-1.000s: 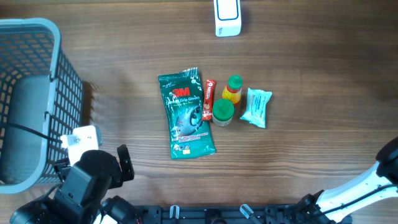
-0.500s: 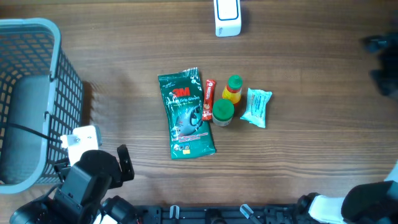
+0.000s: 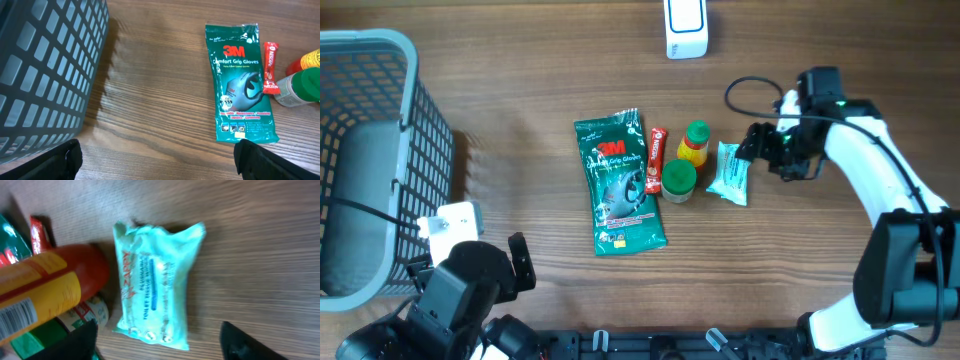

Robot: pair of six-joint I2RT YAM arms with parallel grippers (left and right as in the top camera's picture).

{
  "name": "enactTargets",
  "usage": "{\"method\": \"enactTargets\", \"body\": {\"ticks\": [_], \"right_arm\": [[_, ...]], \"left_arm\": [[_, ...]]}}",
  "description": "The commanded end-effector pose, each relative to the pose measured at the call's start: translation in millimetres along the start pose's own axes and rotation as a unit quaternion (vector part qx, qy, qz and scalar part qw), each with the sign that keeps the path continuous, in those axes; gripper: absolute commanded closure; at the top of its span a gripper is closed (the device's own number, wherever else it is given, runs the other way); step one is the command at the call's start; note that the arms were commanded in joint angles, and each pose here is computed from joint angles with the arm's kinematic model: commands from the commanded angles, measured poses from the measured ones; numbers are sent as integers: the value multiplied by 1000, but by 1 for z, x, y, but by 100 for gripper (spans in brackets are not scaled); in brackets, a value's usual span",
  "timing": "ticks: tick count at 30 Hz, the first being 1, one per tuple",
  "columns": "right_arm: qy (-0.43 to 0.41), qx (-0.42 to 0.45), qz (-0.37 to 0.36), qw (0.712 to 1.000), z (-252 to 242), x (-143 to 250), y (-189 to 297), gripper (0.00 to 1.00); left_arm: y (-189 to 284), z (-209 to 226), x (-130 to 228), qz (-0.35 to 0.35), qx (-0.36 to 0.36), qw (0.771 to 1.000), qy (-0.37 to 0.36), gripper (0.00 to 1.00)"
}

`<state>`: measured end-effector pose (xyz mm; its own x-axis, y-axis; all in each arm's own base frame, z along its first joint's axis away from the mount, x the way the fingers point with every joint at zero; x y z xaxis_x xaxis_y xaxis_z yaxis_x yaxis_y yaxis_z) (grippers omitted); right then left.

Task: Scan the item barcode
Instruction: 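Lower the right gripper onto the mint wipes pack and grasp it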

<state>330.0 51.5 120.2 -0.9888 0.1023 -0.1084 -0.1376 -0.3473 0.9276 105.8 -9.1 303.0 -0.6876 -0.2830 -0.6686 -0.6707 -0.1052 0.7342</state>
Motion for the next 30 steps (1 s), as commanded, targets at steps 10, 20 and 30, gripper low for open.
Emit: {"method": "enactTargets", "body": {"ticks": [10, 20, 30], "right_arm": [[-43, 51, -24, 998, 19, -6, -29, 89], [-76, 99, 104, 987, -19, 19, -113, 68], [-75, 211, 134, 965, -45, 31, -103, 48]], "left_arm": [[3, 0, -3, -5, 4, 1000, 14, 0], [3, 0, -3, -5, 4, 1000, 14, 0], [3, 0, -3, -5, 4, 1000, 14, 0]]}}
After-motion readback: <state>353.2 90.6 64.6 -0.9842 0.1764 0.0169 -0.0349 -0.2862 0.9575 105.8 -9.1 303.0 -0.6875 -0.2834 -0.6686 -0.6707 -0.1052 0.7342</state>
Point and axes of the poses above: each gripper's point midway between its finger pads, its own y axis back along the fingers, its own z axis along the line the jaws close on, x = y × z, the point moved 6 cm from there along y, back along the fingers, and after that the axes turned 8 degrees about y, right-handed, at the moved point
